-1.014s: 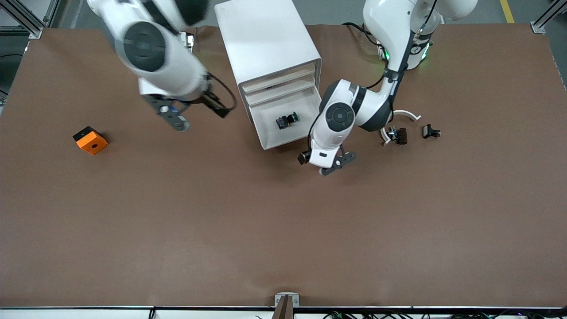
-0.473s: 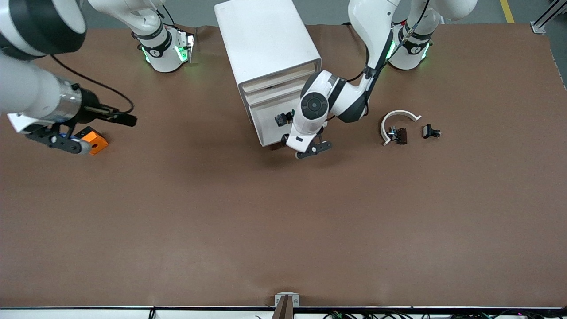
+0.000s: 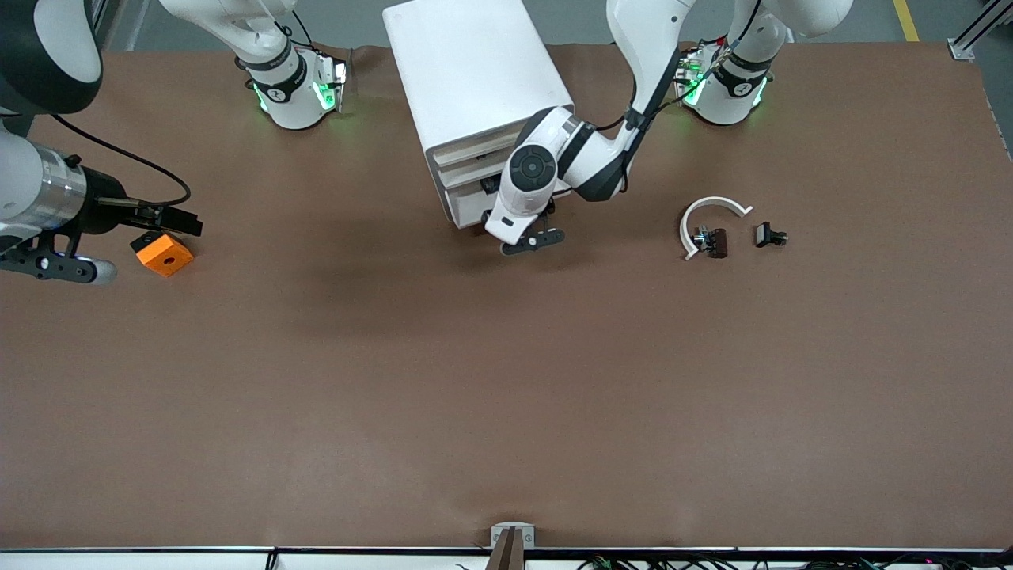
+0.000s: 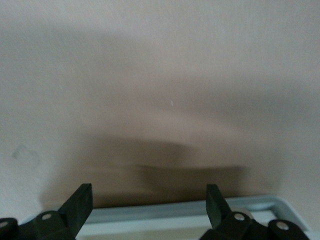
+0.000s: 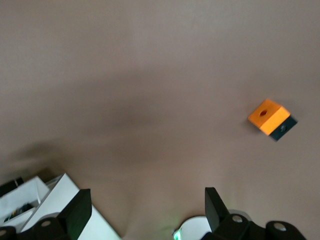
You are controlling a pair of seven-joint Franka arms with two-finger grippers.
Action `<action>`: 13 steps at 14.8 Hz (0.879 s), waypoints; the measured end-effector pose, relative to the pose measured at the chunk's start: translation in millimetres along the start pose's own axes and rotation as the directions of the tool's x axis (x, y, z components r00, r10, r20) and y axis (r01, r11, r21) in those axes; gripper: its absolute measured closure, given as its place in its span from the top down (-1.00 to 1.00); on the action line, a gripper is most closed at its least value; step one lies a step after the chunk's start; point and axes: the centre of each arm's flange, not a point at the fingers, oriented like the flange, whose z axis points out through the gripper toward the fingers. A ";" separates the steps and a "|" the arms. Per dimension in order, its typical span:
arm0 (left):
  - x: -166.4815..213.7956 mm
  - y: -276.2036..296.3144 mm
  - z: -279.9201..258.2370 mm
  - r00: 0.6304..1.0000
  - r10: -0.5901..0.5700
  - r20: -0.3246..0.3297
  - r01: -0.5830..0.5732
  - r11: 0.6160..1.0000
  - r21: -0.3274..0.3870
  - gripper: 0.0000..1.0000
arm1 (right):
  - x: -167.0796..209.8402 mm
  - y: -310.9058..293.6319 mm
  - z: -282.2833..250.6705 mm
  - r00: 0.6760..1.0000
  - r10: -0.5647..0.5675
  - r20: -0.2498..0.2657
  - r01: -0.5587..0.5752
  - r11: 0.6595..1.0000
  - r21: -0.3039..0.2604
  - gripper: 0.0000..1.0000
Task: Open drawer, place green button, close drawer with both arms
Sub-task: 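Push the drawer fully shut into the cabinet with the left gripper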
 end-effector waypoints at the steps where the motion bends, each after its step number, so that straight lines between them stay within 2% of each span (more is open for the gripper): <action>1: -8.0 1.9 4.2 1.000 0.009 0.011 -0.009 1.000 0.003 1.00 | -5.4 1.1 -0.2 1.000 -0.005 -0.020 0.005 1.000 0.000 1.00; 4: -23.2 7.2 8.2 0.999 -0.003 0.036 0.003 1.000 -0.002 1.00 | -20.8 2.0 -5.2 0.999 -0.012 -0.049 0.013 1.000 0.003 1.00; 9: -26.5 9.1 5.1 0.998 -0.022 0.057 0.023 0.999 -0.022 1.00 | -31.9 5.5 -27.4 0.995 -0.021 -0.102 0.022 1.000 0.007 1.00; 11: -18.7 7.9 0.7 0.998 -0.033 0.052 0.035 0.999 -0.032 1.00 | -30.3 16.3 -31.9 0.993 -0.041 -0.112 0.042 0.999 0.006 1.00; 13: 11.0 2.5 -16.7 0.997 -0.074 0.035 0.076 0.995 -0.069 1.00 | -28.0 29.8 -37.6 0.991 -0.046 -0.125 0.047 0.999 0.009 1.00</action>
